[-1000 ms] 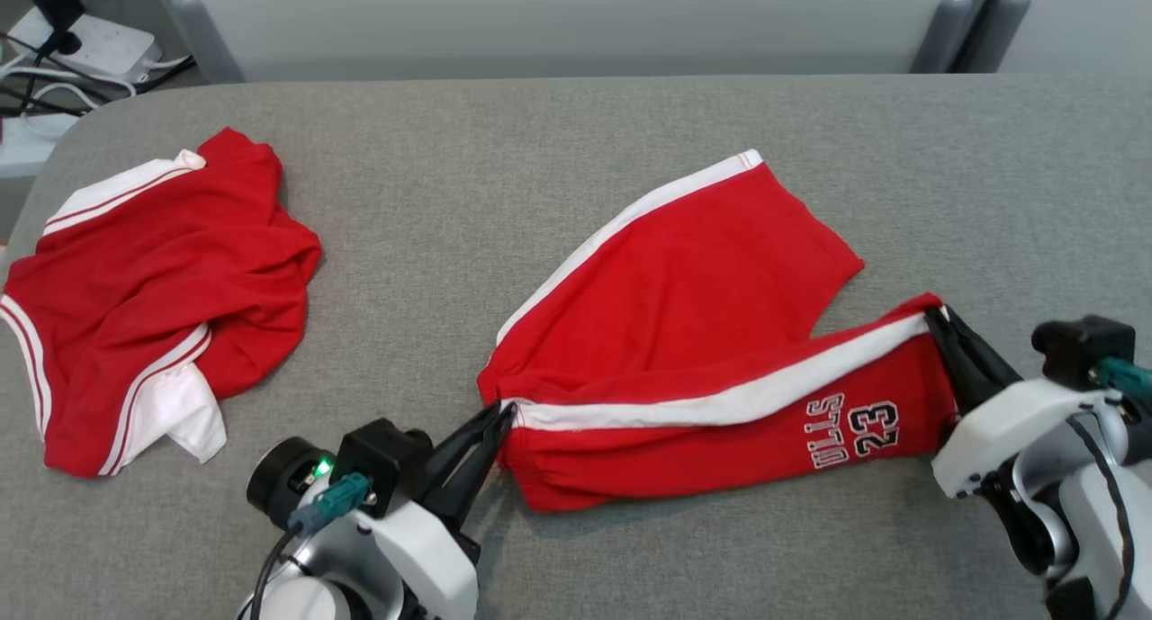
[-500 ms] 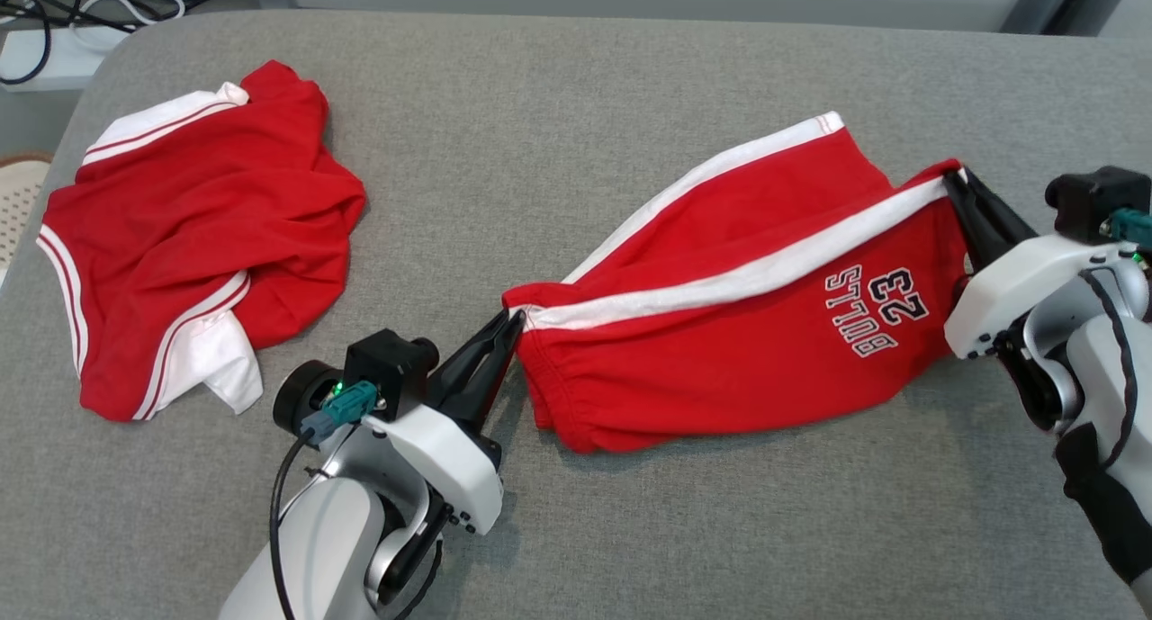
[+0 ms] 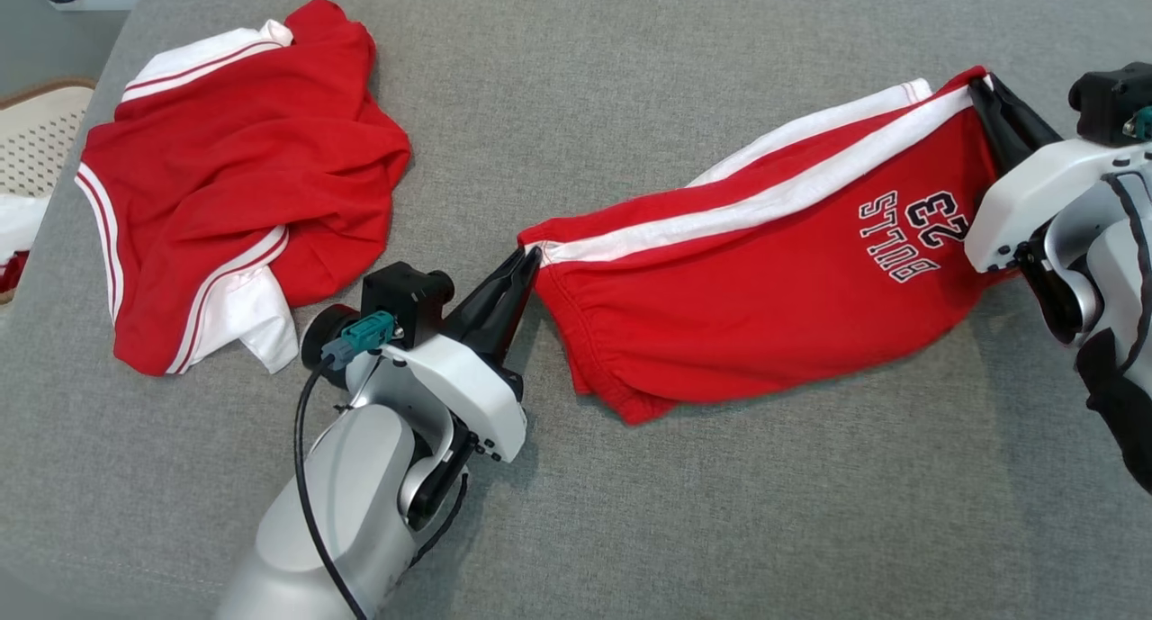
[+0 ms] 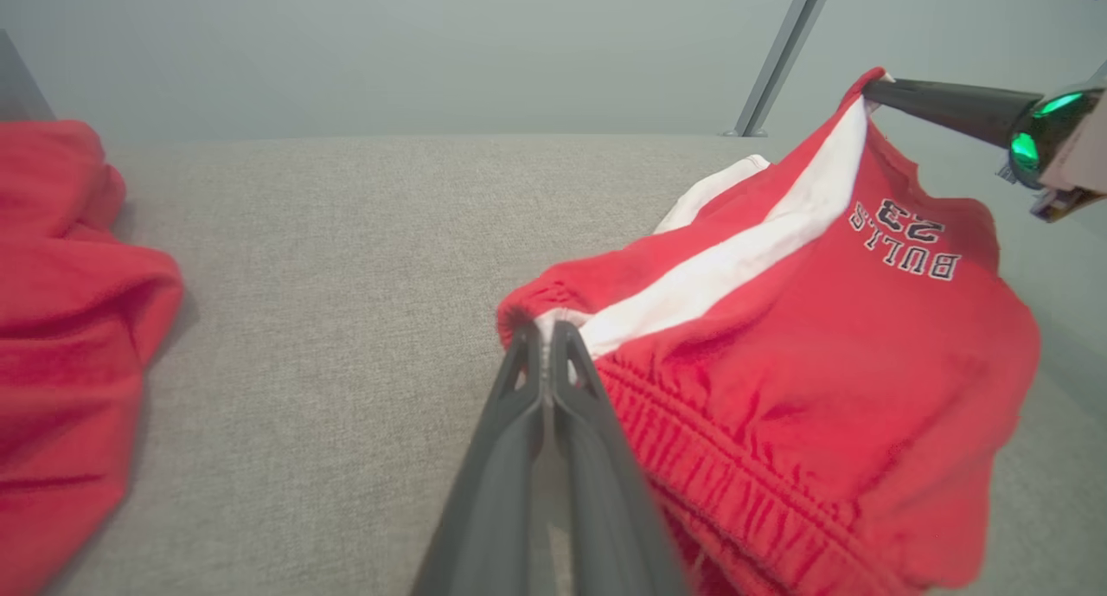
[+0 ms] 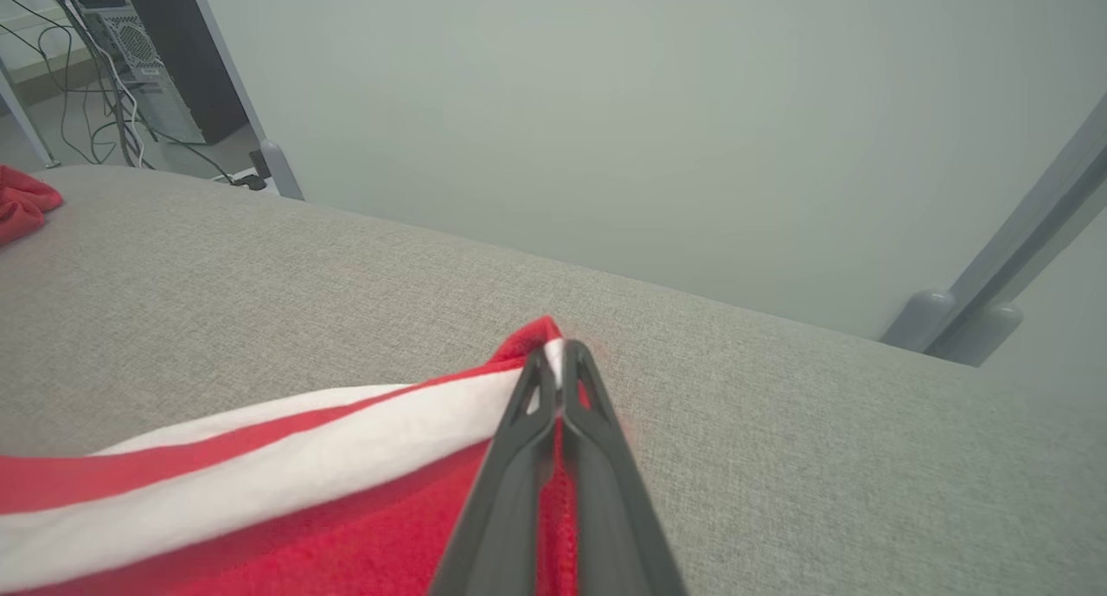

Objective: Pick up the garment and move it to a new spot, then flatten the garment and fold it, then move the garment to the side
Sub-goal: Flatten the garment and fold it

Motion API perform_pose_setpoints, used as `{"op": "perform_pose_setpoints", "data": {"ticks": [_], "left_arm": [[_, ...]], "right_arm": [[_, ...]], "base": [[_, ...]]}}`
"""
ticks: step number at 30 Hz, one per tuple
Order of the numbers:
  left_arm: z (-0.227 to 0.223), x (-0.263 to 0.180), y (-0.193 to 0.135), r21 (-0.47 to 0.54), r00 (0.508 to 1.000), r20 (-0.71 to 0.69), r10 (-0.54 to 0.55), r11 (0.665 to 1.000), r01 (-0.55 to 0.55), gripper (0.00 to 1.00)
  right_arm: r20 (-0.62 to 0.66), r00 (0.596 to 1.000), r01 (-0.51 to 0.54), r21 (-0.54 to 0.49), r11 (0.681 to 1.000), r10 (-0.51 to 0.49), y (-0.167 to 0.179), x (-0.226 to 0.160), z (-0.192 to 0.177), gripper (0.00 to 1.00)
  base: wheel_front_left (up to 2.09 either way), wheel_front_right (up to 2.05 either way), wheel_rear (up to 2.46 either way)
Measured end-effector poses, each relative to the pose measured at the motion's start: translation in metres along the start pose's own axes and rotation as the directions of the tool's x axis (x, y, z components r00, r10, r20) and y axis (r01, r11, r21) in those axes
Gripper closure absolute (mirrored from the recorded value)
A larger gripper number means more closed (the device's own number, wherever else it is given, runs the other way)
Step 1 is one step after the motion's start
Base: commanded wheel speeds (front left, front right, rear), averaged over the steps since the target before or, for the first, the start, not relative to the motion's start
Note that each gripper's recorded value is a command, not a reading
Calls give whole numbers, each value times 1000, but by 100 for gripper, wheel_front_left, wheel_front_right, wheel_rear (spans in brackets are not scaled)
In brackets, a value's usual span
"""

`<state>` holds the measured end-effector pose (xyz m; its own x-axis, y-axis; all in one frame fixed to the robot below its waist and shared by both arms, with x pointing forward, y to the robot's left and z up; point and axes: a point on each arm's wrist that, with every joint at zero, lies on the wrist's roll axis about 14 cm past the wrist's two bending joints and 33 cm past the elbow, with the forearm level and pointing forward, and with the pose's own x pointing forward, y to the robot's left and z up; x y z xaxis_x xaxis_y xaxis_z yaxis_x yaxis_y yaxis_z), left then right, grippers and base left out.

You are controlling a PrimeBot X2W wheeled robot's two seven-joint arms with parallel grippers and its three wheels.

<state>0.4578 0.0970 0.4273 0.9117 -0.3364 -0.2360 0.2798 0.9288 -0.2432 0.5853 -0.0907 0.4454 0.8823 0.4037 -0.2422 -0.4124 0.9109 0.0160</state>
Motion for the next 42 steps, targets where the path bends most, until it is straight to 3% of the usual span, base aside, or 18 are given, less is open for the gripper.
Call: {"op": "perform_pose_setpoints", "data": {"ticks": [13,27,29,30,31,32,33,34,42], "left_arm": [[-3,26,20,20,1000,-4,26,999,-25,100],[-13,32,21,7,999,-33,26,1000,-26,100],[-15,32,20,-7,999,-38,25,1000,-25,78],[-16,32,19,-13,999,-41,22,1000,-23,65],[-16,33,18,-18,999,-39,20,1000,-21,54],[-14,35,17,-18,999,-35,14,1000,-14,30],[-14,35,17,-18,999,-35,14,1000,-14,14],[-12,36,16,-18,1000,-29,11,1000,-12,0],[-8,40,15,-94,999,-12,32,995,-33,0]], "right_arm": [[-50,999,-4,11,1000,5,-1,33,-17,100],[-87,996,15,61,998,-10,0,43,-34,100],[-85,996,12,59,998,-7,1,45,-33,100],[-83,997,12,62,998,-7,1,46,-31,85],[-81,997,10,59,998,-5,2,47,-30,62],[-76,997,11,61,998,-6,2,47,-30,32],[-76,997,11,61,998,-6,2,47,-30,0],[-79,997,13,59,998,-8,1,47,-31,0],[-11,1000,16,70,997,-15,-5,49,-6,0]], "base": [[0,0,0],[0,0,0],[0,0,0],[0,0,0],[0,0,0],[0,0,0],[0,0,0],[0,0,0],[0,0,0]]}}
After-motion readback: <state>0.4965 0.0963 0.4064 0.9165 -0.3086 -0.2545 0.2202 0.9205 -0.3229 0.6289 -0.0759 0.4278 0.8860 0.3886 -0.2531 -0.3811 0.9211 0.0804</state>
